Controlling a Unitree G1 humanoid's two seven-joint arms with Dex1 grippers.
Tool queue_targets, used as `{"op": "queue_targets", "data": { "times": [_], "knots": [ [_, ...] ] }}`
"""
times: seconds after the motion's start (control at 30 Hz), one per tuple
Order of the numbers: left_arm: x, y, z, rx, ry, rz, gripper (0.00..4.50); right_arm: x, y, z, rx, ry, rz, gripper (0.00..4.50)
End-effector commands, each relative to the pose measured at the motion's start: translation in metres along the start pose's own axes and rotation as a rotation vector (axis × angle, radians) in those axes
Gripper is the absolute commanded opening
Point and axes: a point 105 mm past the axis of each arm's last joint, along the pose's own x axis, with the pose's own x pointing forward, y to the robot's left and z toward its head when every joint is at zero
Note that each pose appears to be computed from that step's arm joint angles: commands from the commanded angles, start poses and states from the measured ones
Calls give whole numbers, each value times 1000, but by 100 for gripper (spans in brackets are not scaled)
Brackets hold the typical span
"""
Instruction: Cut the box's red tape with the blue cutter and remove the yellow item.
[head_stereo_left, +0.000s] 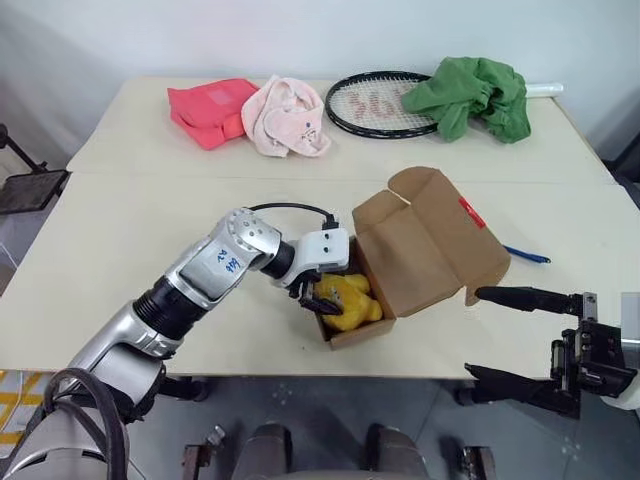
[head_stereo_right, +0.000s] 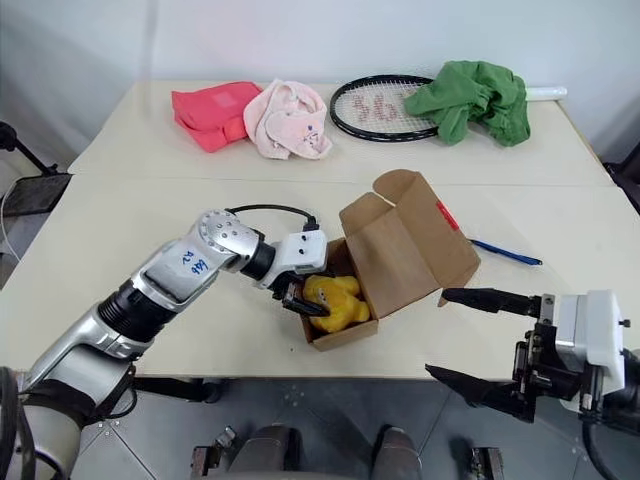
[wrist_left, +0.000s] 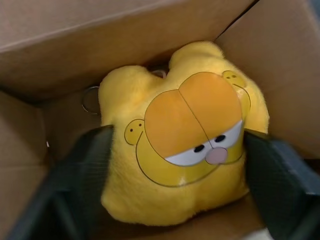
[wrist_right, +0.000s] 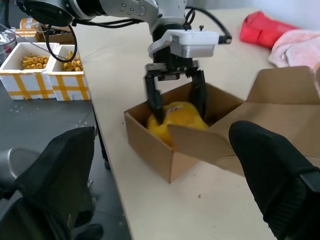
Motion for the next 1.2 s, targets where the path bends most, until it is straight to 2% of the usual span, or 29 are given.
{"op": "queue_targets", "data": {
  "times": [0.03, 0.17, 0.33, 0.53, 0.67, 0.73, 0.8, 0.87, 0.97, 1.07, 1.2],
  "knots": [
    [0, 6, -1, 21, 13, 29, 244, -13, -4, 0, -46, 33, -48, 450],
    [-4, 8, 5, 62, -16, 28, 131, -16, -11, -2, -67, 27, -92, 450],
    [-17, 18, 27, 85, -138, 48, 2, -12, -16, -1, -73, -11, -122, 450],
    [-47, 22, 45, 122, -330, 47, 1, -5, -21, 1, -63, -71, -140, 450],
    [-92, 39, 51, 90, -631, 202, 1, 1, -27, 7, -48, -148, -159, 450],
    [-116, 42, 41, 7, -761, 263, 1, 6, -28, 9, -43, -173, -142, 450],
    [-136, 35, 16, -41, -768, 338, 1, 14, -27, 10, -34, -204, -122, 450],
    [-162, 26, -19, -137, -746, 498, 1, 27, -25, 11, -40, -245, -89, 450],
    [-183, 13, -64, -217, -638, 680, 1, 41, -24, 14, -52, -290, -57, 450],
    [-200, -22, -131, -351, -457, 851, 1, 64, -20, 19, -64, -336, 19, 450],
    [-201, -53, -166, -435, -348, 934, 1, 79, -16, 24, -88, -359, 101, 450]
  ]
}}
